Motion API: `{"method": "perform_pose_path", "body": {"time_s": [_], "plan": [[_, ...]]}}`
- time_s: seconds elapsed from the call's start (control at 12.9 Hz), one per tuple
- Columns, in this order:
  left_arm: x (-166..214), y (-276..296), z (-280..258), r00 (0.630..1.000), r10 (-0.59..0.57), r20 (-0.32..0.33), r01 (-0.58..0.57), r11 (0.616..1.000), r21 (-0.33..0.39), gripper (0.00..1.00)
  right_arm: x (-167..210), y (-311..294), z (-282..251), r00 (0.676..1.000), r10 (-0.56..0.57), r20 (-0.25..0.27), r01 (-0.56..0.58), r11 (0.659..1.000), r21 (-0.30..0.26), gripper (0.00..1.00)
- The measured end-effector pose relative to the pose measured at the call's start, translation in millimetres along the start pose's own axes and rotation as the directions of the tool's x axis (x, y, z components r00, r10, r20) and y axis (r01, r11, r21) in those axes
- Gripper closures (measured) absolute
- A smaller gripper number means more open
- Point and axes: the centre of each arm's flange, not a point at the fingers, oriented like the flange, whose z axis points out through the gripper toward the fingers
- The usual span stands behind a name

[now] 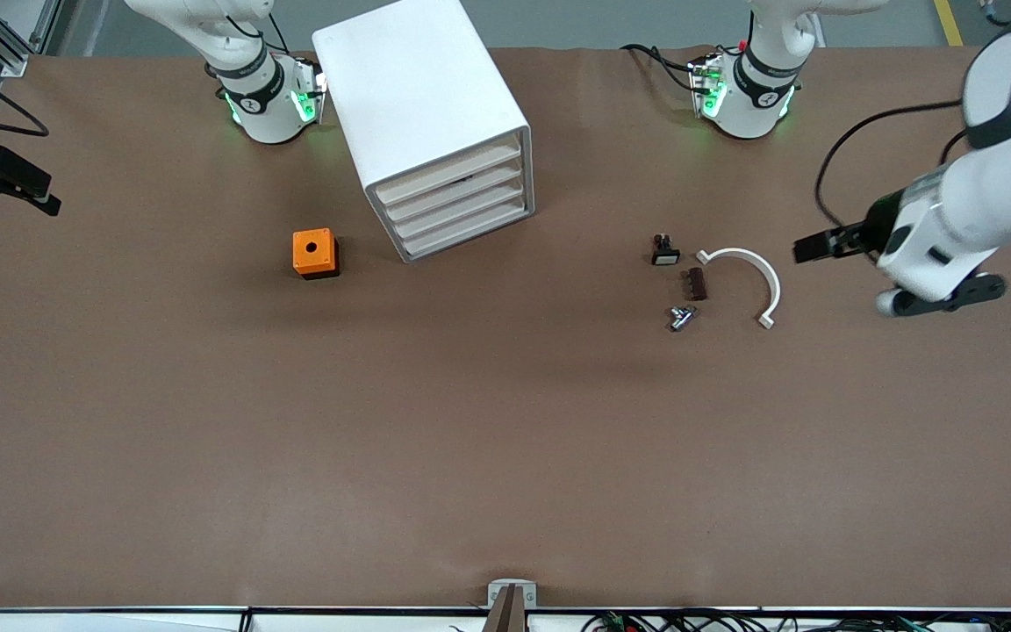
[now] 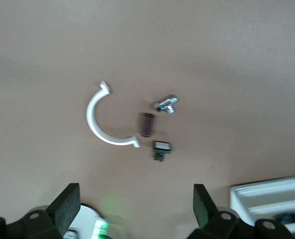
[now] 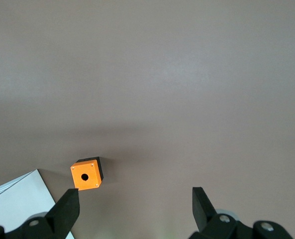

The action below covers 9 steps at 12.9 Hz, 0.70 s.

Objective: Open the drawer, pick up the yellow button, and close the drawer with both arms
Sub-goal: 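Reach the left gripper to the white cabinet's drawer front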

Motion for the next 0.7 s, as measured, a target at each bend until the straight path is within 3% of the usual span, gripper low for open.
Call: {"method": "perform_pose_path", "body": {"time_s": [0.23, 0.39, 0.54, 0.7], "plan": [[24.4, 51.7, 66.6, 0.979, -0.194, 0.07, 0.195, 0.981, -0.007, 0.0, 0.2, 0.1, -0.3, 1.0, 0.0, -0.002, 0.0, 1.0, 0.0, 0.0], [27.4, 86.1, 106.0, 0.933, -0.331, 0.141, 0.335, 0.942, -0.007, 0.0, 0.4, 0.4, -0.6, 1.0, 0.001, -0.005, -0.001, 1.0, 0.0, 0.0], [21.2, 120.2, 133.5, 0.862, -0.475, 0.178, 0.48, 0.877, 0.019, 0.0, 0.4, 0.8, -1.3, 1.0, 0.001, -0.006, -0.001, 1.0, 0.0, 0.0], [6.8, 154.3, 148.4, 0.757, -0.614, 0.223, 0.619, 0.783, 0.056, 0.0, 0.5, 1.0, -1.7, 1.0, 0.002, -0.008, -0.002, 1.0, -0.001, 0.0]]}}
